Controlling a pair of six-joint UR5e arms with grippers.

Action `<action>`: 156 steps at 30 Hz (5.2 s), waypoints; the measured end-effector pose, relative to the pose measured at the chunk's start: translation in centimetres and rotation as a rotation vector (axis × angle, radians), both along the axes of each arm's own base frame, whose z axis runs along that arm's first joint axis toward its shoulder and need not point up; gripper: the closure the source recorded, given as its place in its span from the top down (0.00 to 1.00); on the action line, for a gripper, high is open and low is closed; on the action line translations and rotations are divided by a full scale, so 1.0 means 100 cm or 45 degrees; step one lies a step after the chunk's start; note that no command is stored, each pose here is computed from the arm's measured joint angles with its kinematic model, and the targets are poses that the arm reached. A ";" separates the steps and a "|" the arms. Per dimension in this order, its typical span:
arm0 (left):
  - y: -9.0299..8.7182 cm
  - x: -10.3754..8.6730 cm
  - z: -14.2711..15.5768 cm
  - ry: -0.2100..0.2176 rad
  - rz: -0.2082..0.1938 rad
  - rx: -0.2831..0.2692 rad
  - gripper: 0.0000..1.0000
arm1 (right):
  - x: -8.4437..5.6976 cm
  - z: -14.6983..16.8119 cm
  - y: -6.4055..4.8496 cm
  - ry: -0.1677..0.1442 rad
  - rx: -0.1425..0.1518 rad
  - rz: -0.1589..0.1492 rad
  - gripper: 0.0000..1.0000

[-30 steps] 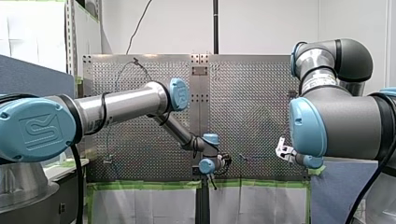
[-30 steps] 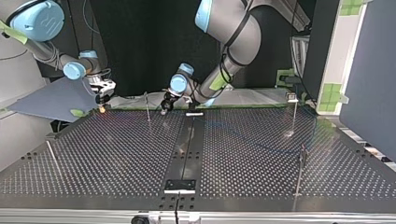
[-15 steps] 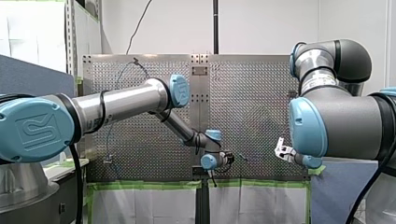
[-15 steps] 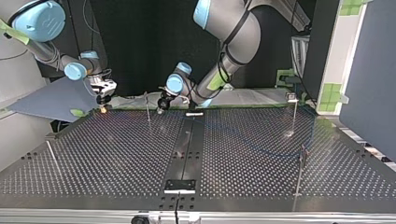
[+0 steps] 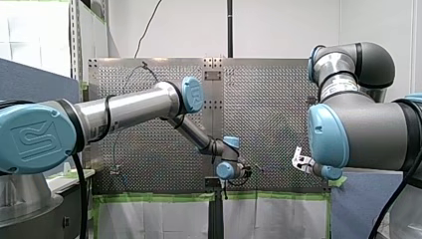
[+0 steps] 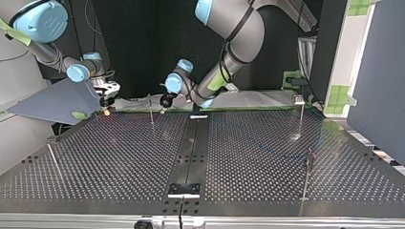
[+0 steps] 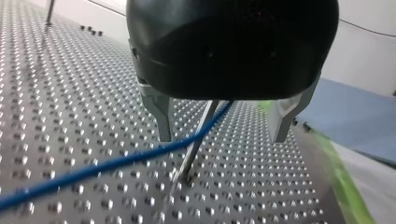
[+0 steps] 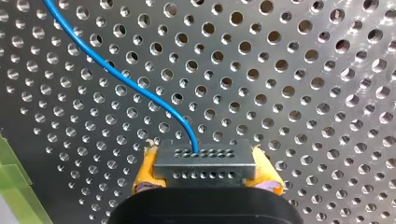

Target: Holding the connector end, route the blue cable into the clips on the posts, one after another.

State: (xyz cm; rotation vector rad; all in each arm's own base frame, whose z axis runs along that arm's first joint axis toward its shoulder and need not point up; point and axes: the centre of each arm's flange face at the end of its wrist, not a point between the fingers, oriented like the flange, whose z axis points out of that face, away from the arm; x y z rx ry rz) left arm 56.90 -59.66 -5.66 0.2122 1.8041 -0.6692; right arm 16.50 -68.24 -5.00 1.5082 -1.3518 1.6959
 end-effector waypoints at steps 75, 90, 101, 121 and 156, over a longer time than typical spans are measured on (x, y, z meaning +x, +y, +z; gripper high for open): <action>-0.016 -0.114 0.022 -0.060 -0.070 0.051 1.00 | 0.008 -0.007 0.008 -0.006 0.060 0.014 0.00; -0.010 -0.116 0.019 -0.024 -0.041 0.100 1.00 | 0.009 -0.007 0.008 -0.006 0.064 0.015 0.00; -0.005 -0.115 0.017 -0.001 -0.030 0.133 1.00 | 0.009 -0.008 0.009 -0.006 0.066 0.014 0.00; -0.009 -0.161 0.065 -0.083 -0.073 0.318 1.00 | 0.006 -0.009 0.008 -0.006 0.071 0.006 0.00; 0.080 -0.195 0.170 0.008 0.112 0.171 1.00 | 0.013 -0.012 0.010 -0.036 0.076 0.019 0.00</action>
